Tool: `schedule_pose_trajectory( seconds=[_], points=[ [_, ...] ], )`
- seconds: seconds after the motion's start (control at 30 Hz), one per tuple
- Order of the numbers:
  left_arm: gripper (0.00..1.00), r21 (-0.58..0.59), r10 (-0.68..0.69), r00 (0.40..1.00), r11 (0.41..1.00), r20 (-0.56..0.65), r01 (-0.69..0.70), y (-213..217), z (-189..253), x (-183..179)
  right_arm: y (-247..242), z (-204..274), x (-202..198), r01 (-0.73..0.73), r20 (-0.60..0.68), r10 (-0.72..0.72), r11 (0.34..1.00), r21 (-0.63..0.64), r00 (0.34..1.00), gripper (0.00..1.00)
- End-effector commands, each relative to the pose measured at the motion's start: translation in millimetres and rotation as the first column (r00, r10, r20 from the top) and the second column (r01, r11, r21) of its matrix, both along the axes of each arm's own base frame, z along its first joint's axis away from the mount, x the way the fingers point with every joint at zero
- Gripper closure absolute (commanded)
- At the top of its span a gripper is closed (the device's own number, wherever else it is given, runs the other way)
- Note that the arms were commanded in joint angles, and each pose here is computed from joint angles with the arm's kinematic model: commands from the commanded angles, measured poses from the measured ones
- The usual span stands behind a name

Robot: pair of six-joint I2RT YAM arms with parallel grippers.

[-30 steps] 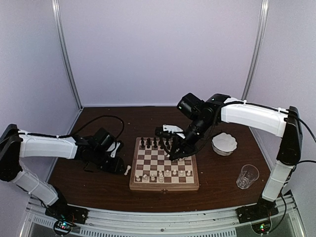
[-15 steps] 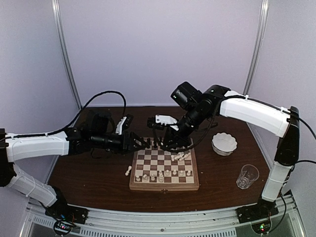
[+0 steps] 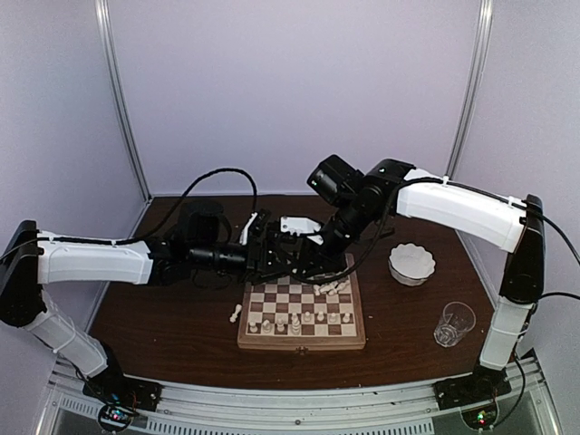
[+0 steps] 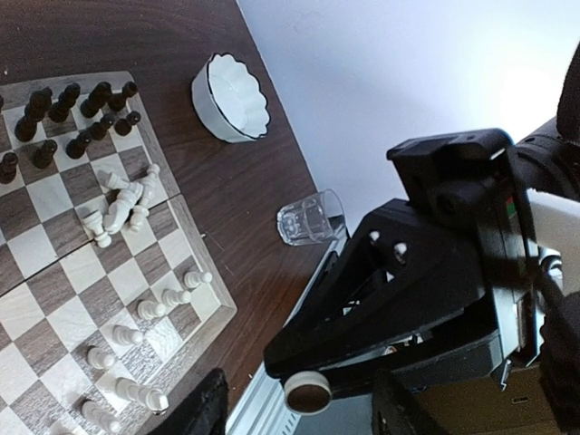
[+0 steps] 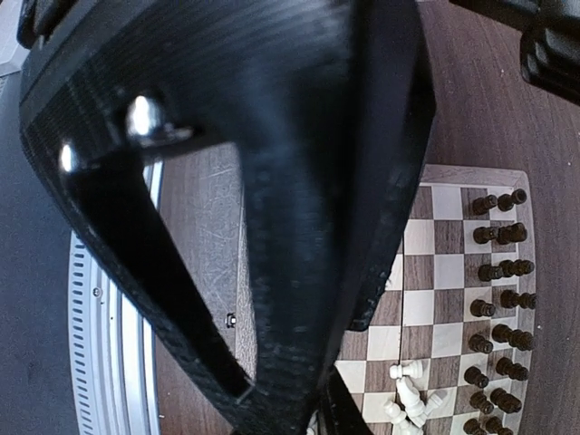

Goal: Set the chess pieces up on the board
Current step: Pass from the right arm to the left

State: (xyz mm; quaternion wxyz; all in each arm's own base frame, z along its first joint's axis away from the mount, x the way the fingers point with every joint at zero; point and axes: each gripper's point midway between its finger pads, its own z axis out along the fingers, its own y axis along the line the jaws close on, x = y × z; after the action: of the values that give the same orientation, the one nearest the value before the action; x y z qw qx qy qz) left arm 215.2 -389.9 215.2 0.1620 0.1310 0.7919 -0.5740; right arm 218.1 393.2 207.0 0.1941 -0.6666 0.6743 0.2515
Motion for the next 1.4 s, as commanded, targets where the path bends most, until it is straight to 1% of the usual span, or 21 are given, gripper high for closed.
schedule_pose_trajectory(
  seconds=[0.0,0.17,0.4,0.53,0.7,0.77,0.83,0.97,1.1,1.2,1.23,1.27,1.37],
  points=[
    [0.50,-0.081,-0.037,0.999,0.996,0.025,0.039,-13,23,-1,0,6,1,0.004,0.027,-0.004,1.000,-0.002,1.000,0.89],
    [0.62,-0.085,-0.044,0.999,0.995,0.007,0.045,-15,19,-2,-1,8,0,0.004,0.031,-0.004,1.000,0.005,1.000,0.89],
    [0.74,-0.095,-0.045,0.999,0.994,-0.010,0.044,-17,15,-1,-2,12,-2,0.001,0.036,-0.002,1.000,0.014,0.999,0.89],
    [0.80,-0.107,-0.050,0.999,0.993,-0.016,0.048,-18,14,-1,-3,15,-3,0.006,0.040,-0.007,1.000,0.023,0.999,0.88],
    [0.84,-0.110,-0.050,0.999,0.993,-0.019,0.048,-18,12,-2,-4,18,-3,0.014,0.047,-0.015,1.000,0.028,0.999,0.88],
    [0.86,-0.117,-0.048,0.999,0.992,-0.017,0.046,-17,13,-2,-5,17,-3,0.018,0.044,-0.019,0.999,0.026,0.999,0.86],
    [0.87,-0.124,-0.041,0.999,0.992,-0.011,0.039,-17,15,-1,-5,18,-3,0.023,0.041,-0.025,0.999,0.028,0.999,0.82],
    [0.88,-0.138,-0.020,1.000,0.990,0.007,0.020,-14,18,3,-10,23,-2,0.043,0.022,-0.044,0.998,0.041,0.999,0.68],
    [0.88,-0.194,0.007,0.999,0.981,0.044,0.002,-11,30,10,-26,45,3,0.091,-0.072,-0.081,0.986,0.137,0.994,0.58],
    [0.88,-0.236,0.020,0.997,0.972,0.081,0.000,-11,41,13,-39,66,10,0.157,-0.200,-0.107,0.955,0.252,0.974,0.55],
    [0.88,-0.252,0.025,0.995,0.968,0.092,-0.001,-11,44,15,-43,69,16,0.181,-0.220,-0.121,0.942,0.282,0.968,0.54],
    [0.88,-0.268,0.029,0.995,0.963,0.100,-0.001,-11,48,15,-45,74,17,0.221,-0.292,-0.127,0.924,0.314,0.948,0.54],
    [0.88,-0.306,0.040,0.993,0.952,0.114,-0.003,-13,54,19,-44,78,23,0.287,-0.438,-0.108,0.885,0.367,0.892,0.53]
  ],
)
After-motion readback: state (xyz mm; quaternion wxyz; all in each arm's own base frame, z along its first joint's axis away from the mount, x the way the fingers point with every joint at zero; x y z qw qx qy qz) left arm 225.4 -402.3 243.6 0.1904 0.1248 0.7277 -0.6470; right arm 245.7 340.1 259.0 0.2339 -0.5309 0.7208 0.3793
